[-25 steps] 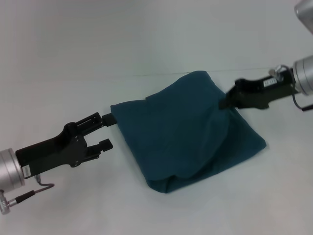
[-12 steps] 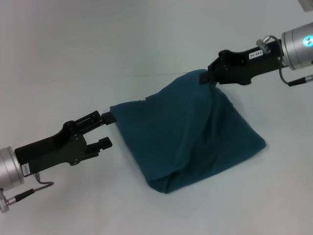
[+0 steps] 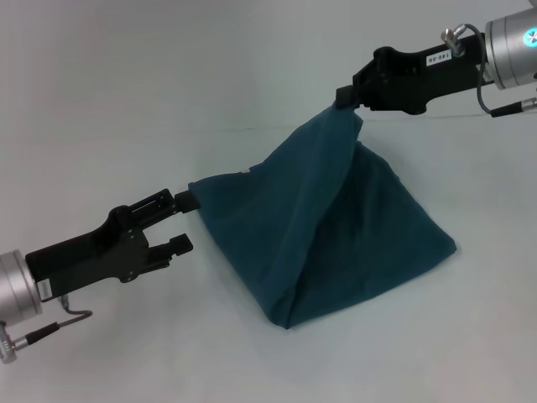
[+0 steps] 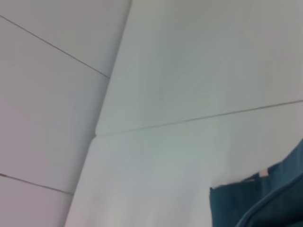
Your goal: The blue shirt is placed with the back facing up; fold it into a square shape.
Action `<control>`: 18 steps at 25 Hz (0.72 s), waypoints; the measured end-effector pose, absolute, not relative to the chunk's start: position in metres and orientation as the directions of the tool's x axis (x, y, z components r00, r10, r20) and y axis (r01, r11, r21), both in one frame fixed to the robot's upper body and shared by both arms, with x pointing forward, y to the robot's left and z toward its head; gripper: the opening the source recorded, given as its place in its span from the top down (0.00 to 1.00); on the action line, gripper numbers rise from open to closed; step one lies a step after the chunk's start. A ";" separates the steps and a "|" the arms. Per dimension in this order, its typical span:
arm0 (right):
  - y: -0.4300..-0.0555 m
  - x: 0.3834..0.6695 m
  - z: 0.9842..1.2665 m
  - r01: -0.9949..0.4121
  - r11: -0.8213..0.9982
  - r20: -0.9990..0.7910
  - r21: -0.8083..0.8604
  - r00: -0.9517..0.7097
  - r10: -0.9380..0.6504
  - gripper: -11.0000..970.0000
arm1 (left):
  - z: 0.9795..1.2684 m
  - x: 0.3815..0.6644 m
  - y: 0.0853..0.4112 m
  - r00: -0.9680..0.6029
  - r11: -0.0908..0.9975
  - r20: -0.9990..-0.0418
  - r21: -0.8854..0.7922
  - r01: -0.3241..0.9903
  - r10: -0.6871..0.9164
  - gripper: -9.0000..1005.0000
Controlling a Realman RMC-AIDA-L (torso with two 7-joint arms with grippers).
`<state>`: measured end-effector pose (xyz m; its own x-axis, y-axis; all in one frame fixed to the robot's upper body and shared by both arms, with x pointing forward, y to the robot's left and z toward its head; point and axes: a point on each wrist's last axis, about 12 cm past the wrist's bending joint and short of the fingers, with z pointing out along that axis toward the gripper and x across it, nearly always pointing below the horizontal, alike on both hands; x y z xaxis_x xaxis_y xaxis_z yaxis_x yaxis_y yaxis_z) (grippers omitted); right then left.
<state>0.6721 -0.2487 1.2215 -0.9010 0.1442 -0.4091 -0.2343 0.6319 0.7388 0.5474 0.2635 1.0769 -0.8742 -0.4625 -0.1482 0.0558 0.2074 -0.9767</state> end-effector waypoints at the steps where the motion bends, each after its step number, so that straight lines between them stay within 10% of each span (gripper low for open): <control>1: -0.248 0.673 1.223 -0.237 0.629 -0.411 0.740 -0.900 0.144 0.95 | 1.077 0.547 0.263 -0.874 0.208 -0.149 -0.977 0.056 -0.462 0.10; 18: -0.241 0.676 1.226 -0.249 0.625 -0.419 0.740 -0.897 0.139 0.95 | 1.082 0.537 0.260 -0.891 0.189 -0.241 -0.965 0.180 -0.385 0.10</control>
